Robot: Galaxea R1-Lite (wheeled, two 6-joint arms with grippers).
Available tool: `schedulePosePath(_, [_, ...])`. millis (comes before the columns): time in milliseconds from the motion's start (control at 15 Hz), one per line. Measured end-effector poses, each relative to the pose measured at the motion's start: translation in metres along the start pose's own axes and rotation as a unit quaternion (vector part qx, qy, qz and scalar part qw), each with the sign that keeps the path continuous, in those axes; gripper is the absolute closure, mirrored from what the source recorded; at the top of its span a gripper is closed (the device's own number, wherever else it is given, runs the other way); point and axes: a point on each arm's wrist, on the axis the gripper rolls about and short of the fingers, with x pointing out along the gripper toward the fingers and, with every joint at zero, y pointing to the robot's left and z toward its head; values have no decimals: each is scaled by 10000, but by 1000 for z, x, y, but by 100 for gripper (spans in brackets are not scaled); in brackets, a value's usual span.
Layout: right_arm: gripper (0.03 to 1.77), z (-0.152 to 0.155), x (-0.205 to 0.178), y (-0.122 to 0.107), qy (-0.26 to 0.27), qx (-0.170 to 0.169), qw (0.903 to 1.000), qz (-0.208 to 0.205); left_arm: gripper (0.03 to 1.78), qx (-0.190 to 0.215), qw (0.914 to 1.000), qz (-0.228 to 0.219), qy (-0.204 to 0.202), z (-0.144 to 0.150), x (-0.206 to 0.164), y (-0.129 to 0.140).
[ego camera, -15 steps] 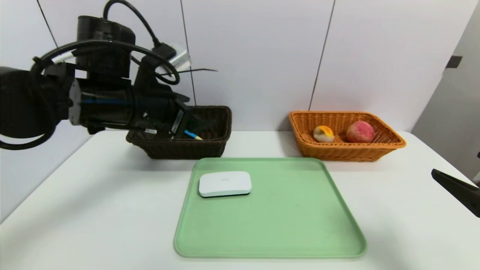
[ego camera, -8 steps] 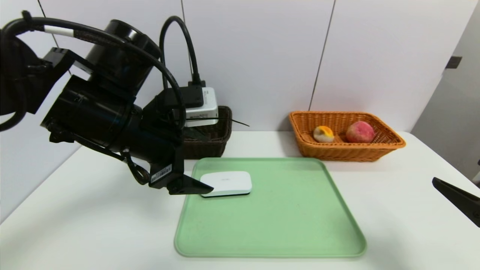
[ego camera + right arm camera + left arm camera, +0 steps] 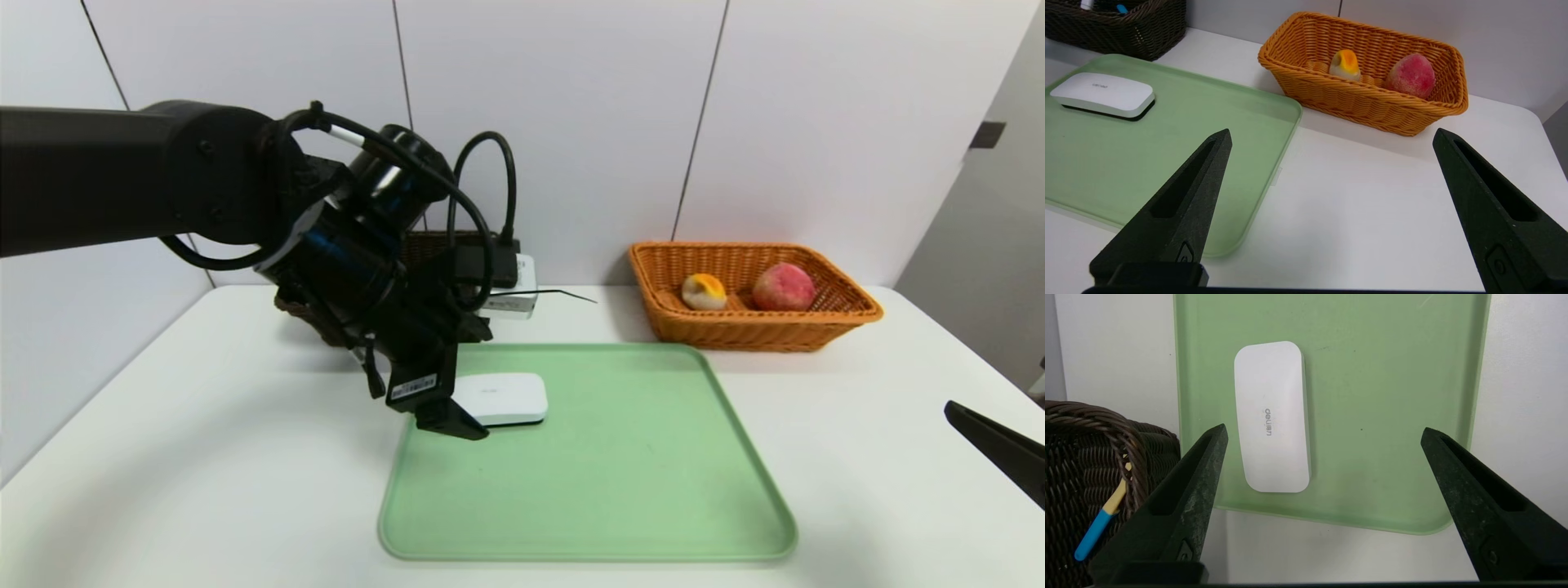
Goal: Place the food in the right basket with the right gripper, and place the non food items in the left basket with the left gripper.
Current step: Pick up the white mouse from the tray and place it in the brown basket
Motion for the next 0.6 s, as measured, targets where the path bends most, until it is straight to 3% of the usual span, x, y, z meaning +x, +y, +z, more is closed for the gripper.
schedulePosePath(600, [10,-2,-4,2,-53,149,9998,93,12,-143,9992,-285,238,-8,51,18])
